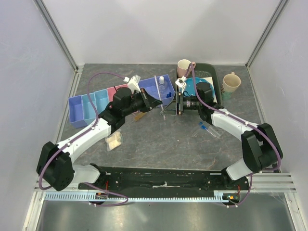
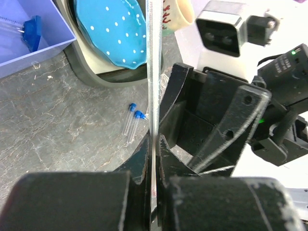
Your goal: Organize the chemistry lab equipment
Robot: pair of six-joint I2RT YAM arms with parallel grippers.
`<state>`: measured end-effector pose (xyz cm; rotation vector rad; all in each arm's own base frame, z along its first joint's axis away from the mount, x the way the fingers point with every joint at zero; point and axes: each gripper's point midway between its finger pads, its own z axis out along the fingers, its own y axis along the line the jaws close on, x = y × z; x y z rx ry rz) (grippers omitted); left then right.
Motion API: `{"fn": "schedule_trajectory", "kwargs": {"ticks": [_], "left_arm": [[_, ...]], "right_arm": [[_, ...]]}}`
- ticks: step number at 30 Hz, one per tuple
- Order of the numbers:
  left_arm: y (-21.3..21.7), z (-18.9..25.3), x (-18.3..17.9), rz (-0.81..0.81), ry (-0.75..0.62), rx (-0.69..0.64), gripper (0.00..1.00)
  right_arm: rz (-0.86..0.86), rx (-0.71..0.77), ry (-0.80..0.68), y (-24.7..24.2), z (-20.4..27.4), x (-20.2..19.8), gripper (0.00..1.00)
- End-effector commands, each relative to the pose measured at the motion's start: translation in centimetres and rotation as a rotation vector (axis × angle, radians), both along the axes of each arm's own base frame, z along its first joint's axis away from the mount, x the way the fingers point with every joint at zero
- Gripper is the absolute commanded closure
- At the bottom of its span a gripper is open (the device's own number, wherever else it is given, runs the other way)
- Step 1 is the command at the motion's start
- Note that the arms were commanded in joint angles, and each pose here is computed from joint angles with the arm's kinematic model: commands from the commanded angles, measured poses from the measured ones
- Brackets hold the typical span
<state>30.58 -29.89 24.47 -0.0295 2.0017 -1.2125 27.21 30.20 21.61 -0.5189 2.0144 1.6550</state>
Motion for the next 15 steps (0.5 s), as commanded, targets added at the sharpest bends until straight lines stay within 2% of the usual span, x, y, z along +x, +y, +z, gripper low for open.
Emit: {"fn": "schedule_trajectory", "kwargs": {"ticks": [1, 4, 10, 14, 15], "left_arm": [[0.7, 3.3, 0.3, 0.053, -0.063, -0.079, 0.98], [0.8, 3.5, 0.1, 0.056, -0.063, -0.085, 0.98], [1.1, 3.8, 0.0, 0.066, -0.066, -0.108, 0.98], [1.1, 4.4, -0.1, 0.077, -0.072, -0.140, 0.97], [1.3, 4.7, -0.2, 0.084, -0.076, -0.147, 0.94]], "right_arm": [[0.019, 0.054, -0.017, 0.6, 1.8, 0.1, 0.53], [0.018, 0.068, 0.000, 0.7, 2.0, 0.2, 0.67], [0.022, 0.097, 0.019, 1.1, 2.7, 0.2, 0.87], [0.023, 0.119, 0.027, 1.3, 3.2, 0.3, 0.94], [0.024, 0.124, 0.027, 1.3, 3.3, 0.3, 0.94]]}}
